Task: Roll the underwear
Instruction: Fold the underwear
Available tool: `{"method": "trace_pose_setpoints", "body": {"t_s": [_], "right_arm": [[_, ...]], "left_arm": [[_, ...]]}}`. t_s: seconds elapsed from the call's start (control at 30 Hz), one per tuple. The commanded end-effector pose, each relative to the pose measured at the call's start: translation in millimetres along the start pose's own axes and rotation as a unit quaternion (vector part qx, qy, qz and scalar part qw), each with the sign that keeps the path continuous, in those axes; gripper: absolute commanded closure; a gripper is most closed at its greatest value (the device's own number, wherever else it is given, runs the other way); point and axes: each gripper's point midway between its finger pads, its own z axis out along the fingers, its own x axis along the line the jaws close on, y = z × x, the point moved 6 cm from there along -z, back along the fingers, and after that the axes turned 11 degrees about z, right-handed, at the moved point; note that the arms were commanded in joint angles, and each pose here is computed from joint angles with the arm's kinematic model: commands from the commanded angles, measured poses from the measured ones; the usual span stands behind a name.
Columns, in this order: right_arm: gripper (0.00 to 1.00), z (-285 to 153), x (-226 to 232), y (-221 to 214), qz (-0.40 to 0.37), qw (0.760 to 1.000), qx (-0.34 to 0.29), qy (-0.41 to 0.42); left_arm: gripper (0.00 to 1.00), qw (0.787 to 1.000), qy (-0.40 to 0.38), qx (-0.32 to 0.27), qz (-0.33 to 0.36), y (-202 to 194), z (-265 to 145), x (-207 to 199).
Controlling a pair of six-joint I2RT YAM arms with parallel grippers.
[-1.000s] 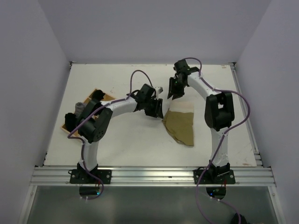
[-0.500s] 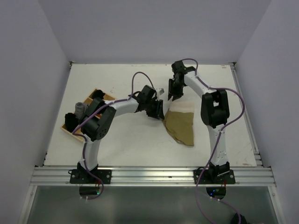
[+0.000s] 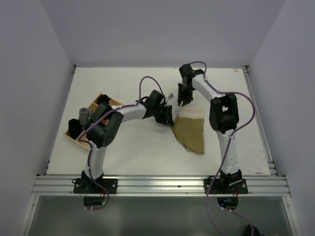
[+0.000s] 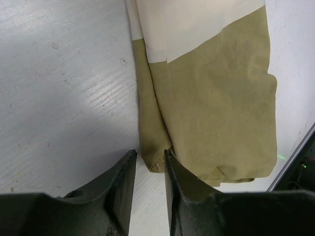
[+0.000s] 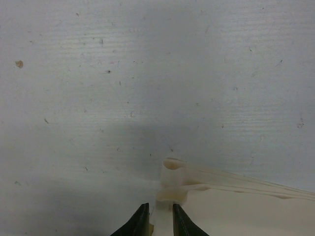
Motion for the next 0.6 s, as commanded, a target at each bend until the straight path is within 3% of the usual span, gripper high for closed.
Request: {"method": "trace_pose_setpoints", "body": {"t_s": [0.0,0.1,0.3,0.4,0.57], "right_arm": [[0.71,-5.8,0.5,2.7,0.006,1.000,-0.007,-0.012],[0.73,-5.6,1.1,3.0,0.007,1.000,-0.008,-0.010],[0.88,-4.5,4.5,6.9,0.012,1.000,-0.013,-0.005],[1.00,-3.7,6.2,7.4,0.015,1.000,-0.011,-0.003],[1.00,-3.9,8.6,10.1,0.020,1.000,-0.014,0.000]], "left_arm": [[0.69,0.999,0.010,0.028,-0.012,-17.3,11.9,7.1],[0.78,1.000,0.005,0.028,-0.014,-17.0,13.0,5.7],[1.00,0.999,-0.008,0.025,-0.018,-16.4,15.4,1.3],[1.00,1.000,-0.011,0.022,-0.018,-14.9,14.4,-0.1],[1.00,1.000,-0.010,0.022,-0.019,-16.6,14.0,-0.5]]}}
